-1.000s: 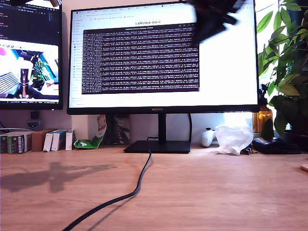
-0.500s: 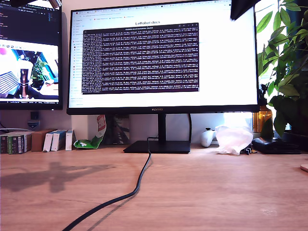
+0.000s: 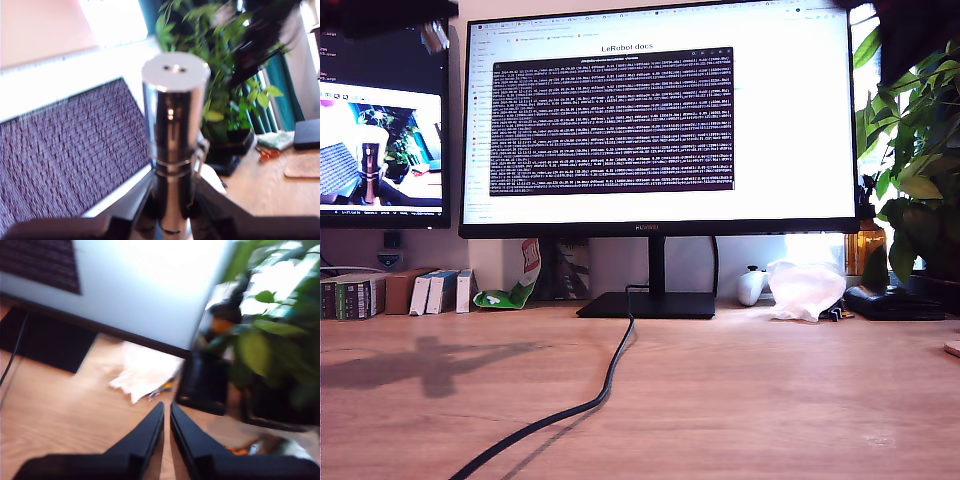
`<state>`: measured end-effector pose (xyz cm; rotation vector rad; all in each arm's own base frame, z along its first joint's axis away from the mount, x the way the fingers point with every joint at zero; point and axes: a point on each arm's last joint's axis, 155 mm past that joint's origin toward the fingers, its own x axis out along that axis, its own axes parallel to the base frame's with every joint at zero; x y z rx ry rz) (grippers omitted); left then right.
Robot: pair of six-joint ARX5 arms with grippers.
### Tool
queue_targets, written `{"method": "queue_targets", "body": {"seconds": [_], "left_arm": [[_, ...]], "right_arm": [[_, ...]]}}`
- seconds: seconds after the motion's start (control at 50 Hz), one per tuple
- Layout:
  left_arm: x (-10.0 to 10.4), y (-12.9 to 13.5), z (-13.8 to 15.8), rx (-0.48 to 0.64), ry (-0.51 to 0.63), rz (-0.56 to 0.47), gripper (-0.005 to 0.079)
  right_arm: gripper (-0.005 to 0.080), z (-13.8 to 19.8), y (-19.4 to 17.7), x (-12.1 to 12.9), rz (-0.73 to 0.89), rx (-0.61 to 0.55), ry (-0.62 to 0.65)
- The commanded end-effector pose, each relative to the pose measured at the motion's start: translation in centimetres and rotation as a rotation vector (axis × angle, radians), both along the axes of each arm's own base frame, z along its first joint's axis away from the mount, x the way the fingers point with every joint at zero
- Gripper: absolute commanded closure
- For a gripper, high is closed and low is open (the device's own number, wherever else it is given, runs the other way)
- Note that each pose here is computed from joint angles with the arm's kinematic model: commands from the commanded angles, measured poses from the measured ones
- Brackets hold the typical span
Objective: Pick the metallic laser pointer with your right arm, pass it to your left arm, then place it down to the left side of the table
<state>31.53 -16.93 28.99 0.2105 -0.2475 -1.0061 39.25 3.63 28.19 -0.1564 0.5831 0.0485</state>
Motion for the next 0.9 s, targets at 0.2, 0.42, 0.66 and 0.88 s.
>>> {"method": "queue_targets", "body": {"seconds": [0.2, 0.42, 0.66, 0.88], "left_arm": [[0.9, 0.5, -1.6, 0.017, 0.097, 0.039, 0.0762], [1.8, 1.2, -5.0, 0.059, 0.238, 0.104, 0.0762], [1.7, 2.8, -11.6, 0.105, 0.575, 0.222, 0.0762], [0.3, 3.8, -16.1, 0.115, 0.872, 0.288, 0.0762]], "right_arm": [[0.0765, -1.0, -5.7, -3.8, -0.167, 0.014, -0.074], [0.0765, -3.3, -8.4, -7.2, -0.233, 0.015, -0.078], [0.0765, -4.9, -7.8, -10.1, -0.205, 0.022, -0.105], [0.0765, -5.0, -6.6, -12.3, -0.132, 0.013, -0.172]]}}
